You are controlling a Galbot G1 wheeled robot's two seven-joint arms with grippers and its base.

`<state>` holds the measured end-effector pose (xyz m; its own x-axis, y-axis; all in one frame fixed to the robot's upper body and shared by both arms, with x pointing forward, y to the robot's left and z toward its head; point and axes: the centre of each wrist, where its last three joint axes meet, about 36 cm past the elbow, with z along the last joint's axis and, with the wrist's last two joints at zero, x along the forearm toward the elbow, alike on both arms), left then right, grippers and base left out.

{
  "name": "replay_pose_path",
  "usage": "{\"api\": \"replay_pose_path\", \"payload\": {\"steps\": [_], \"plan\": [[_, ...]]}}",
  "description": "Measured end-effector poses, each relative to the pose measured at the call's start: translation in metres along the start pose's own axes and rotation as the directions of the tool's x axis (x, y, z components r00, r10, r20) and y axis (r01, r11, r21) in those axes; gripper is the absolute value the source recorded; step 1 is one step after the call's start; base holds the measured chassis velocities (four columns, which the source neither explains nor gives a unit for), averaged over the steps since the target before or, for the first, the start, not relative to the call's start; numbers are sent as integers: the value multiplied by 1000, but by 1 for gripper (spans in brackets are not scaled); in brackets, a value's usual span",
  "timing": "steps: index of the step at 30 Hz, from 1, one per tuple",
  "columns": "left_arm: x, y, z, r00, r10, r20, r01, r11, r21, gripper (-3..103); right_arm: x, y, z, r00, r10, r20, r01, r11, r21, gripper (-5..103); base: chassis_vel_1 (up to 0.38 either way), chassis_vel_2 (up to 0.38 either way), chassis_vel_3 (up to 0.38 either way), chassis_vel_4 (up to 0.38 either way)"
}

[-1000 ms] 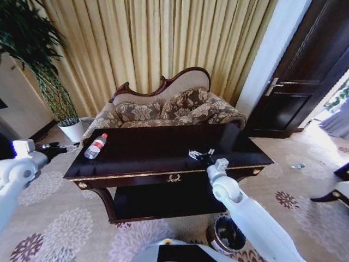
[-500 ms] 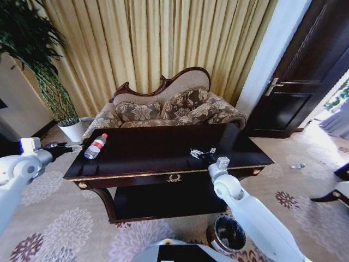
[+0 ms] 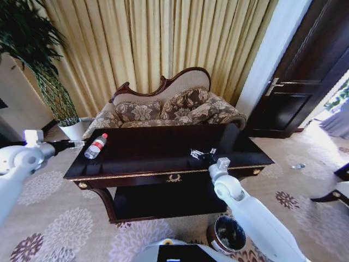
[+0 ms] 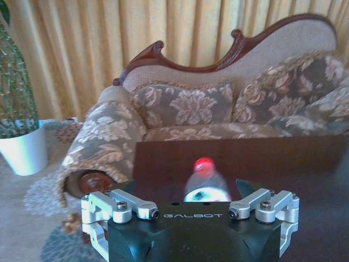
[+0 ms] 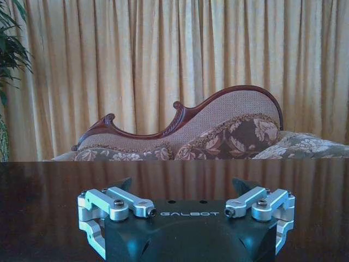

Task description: Move to the front of the table and place the trash on the table into the trash bin.

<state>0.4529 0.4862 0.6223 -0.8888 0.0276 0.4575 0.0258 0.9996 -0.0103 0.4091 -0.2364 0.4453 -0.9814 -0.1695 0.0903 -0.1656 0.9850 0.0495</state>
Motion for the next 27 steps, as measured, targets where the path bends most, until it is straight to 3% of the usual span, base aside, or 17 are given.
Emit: {"api": "replay_pose_path", "payload": {"steps": [5, 13, 27], "plan": [[-1, -14, 3, 999, -27, -22, 28, 1000, 11, 100, 2, 2, 2, 1000, -1, 2, 1, 1000, -4, 100, 0, 0, 0, 0], [-4, -11, 17, 996, -39, -77, 39, 999, -9, 100, -1, 4, 6, 1000, -1, 6, 1, 1000, -12, 100, 0, 0, 0, 0], [-17, -11, 27, 995, -17, -96, 15, 1000, -18, 100, 0, 4, 9, 1000, -5, 4, 5, 1000, -14, 100, 0, 0, 0, 0]]}}
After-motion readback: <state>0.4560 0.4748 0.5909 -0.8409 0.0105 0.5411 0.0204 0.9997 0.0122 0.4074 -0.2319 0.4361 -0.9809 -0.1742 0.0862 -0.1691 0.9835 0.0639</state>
